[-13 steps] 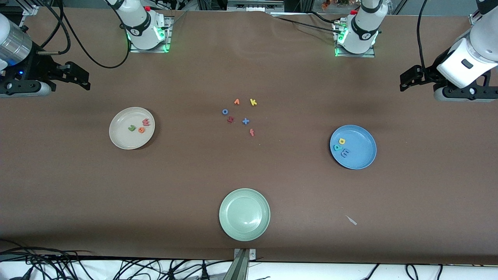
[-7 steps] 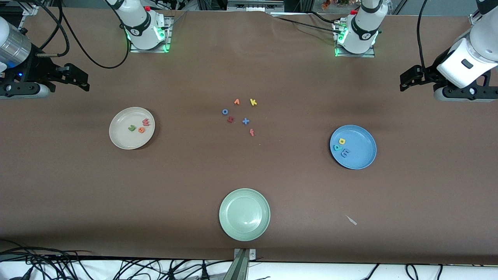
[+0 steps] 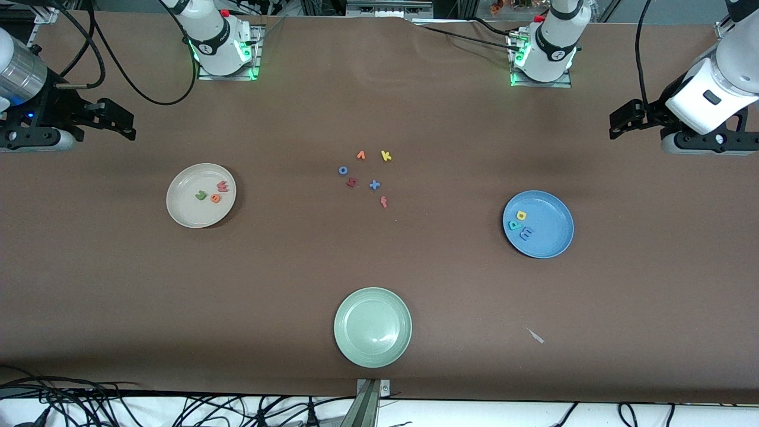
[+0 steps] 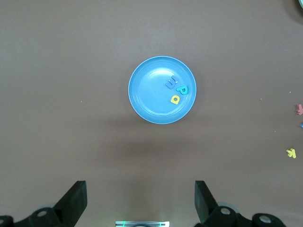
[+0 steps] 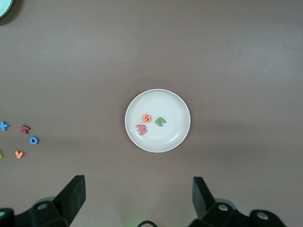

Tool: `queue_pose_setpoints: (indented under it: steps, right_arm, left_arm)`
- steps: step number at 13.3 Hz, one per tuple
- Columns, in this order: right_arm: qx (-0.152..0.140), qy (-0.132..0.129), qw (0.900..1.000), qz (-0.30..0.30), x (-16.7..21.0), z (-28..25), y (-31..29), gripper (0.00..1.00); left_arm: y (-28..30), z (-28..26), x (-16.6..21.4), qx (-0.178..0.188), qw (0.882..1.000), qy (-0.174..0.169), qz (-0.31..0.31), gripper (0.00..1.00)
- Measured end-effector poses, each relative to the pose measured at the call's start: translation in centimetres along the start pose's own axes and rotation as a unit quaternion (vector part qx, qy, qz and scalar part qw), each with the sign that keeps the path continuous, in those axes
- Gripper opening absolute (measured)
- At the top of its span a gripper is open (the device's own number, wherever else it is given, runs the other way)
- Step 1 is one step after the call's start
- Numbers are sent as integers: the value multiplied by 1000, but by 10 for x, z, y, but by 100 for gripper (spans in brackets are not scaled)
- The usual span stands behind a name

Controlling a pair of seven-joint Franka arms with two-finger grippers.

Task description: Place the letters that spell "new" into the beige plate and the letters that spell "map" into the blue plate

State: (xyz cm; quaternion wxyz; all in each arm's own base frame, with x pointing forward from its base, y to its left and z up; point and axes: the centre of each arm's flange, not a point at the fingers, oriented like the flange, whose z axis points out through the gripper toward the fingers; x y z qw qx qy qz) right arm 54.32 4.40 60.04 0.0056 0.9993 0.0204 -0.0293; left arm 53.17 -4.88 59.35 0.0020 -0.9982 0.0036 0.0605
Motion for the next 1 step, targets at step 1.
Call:
queue_pose_setpoints:
  steps: [1]
  right_arm:
    - [0, 0, 1000, 0, 0, 0, 0, 100]
  left_arm:
    - [0, 0, 0, 0, 1000, 0, 0, 100]
